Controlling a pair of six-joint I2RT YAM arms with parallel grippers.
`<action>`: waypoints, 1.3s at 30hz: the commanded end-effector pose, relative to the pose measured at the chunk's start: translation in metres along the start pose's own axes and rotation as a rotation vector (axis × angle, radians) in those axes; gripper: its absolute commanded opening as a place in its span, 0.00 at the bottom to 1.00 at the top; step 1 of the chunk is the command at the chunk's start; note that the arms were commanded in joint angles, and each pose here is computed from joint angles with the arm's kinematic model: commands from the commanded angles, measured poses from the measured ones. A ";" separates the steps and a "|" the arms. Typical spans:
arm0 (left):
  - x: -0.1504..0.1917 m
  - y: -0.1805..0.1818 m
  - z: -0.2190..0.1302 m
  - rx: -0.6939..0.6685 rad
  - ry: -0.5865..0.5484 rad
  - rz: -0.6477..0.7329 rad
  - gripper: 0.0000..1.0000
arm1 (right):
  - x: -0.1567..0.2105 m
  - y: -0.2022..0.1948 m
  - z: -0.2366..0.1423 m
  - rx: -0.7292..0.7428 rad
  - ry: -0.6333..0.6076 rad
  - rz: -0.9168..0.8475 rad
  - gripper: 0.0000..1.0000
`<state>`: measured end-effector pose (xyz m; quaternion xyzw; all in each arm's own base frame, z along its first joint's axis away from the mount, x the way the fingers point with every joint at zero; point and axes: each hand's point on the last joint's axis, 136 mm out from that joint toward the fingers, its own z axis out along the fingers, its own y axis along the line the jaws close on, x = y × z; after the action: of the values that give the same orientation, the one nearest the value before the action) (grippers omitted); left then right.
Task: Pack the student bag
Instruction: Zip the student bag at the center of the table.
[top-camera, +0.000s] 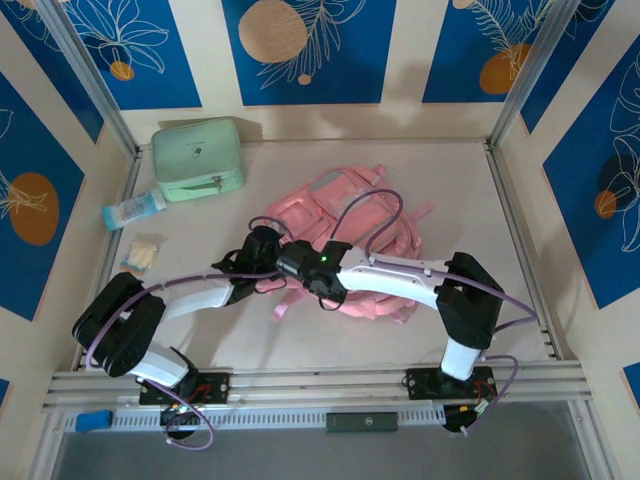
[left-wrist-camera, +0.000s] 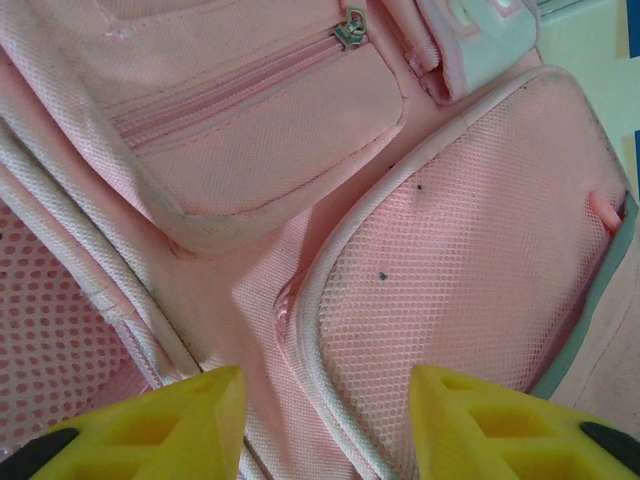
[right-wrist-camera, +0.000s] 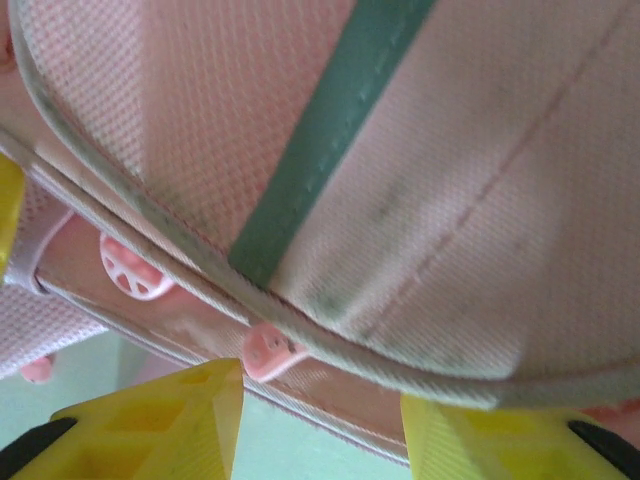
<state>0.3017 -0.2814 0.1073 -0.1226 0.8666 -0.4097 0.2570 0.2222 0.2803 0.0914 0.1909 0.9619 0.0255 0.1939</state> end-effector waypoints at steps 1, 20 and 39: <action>0.001 0.010 0.002 -0.011 0.008 -0.013 0.47 | -0.011 0.011 -0.002 -0.024 -0.038 0.074 0.46; 0.003 0.034 0.014 -0.083 -0.005 -0.065 0.47 | -0.015 0.002 0.021 0.090 -0.042 0.037 0.19; -0.039 0.077 0.031 -0.160 -0.025 -0.032 0.45 | -0.018 -0.049 -0.016 0.083 0.038 -0.333 0.00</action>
<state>0.3393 -0.2613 0.0634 -0.1651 0.8708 -0.3917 0.2471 0.2218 0.2542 0.0984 0.0838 0.9795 -0.0159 0.1827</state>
